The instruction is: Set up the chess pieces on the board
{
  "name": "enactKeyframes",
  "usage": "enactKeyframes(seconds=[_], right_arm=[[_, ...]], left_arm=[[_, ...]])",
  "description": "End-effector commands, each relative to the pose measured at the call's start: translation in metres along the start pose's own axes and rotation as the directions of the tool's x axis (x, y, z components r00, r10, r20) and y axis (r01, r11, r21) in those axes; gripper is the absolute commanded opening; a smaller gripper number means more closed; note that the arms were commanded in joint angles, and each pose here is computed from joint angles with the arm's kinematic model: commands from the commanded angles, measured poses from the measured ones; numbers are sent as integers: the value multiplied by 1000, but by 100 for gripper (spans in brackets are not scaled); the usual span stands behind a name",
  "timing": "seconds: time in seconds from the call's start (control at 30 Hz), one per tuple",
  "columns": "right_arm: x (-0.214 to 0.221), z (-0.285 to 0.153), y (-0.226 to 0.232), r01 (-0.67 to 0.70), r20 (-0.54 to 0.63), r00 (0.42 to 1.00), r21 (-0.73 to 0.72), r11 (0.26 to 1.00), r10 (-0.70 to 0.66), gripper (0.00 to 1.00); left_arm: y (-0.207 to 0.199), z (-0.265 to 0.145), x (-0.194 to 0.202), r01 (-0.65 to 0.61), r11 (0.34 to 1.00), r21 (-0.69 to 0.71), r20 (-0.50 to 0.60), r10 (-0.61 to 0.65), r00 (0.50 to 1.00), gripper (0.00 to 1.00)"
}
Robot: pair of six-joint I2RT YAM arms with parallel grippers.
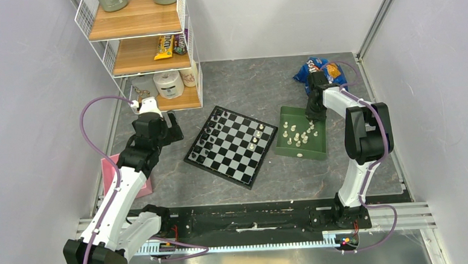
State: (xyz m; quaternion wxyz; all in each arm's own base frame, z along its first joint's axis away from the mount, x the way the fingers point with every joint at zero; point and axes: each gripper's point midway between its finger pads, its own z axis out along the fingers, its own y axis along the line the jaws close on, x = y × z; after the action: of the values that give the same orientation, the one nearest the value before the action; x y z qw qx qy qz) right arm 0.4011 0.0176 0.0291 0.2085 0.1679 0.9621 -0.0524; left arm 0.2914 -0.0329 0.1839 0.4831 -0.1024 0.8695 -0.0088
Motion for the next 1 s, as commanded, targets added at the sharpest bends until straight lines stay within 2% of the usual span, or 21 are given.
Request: enactKeyframes(seconds=[0.0,0.2,0.33,0.5,0.73,0.97], right_arm=[[-21,-9,4,-12,62,998,-18,1000,13,14],[-27,-29,8,-19,84,996,-62,998,24,9],[-30,-50,12,-14,102,995,-98,995,25,7],[-25,-86,26,23,129,992,-160,987,-2,0],[6,-132,81,128,163,983,-278,952,-85,0],[62,-167,153,249,185,965,-408,878,-188,0]], left_arm=[[2,0,-4,-22,1000,0,19,22,1000,95],[1,0,-5,-22,1000,2,22,22,1000,95],[1,-1,-5,-21,1000,2,23,21,1000,95],[1,0,-5,-21,1000,3,21,21,1000,95],[-1,0,-5,-22,1000,10,17,21,1000,95],[-1,1,-3,-21,1000,12,13,20,1000,95]])
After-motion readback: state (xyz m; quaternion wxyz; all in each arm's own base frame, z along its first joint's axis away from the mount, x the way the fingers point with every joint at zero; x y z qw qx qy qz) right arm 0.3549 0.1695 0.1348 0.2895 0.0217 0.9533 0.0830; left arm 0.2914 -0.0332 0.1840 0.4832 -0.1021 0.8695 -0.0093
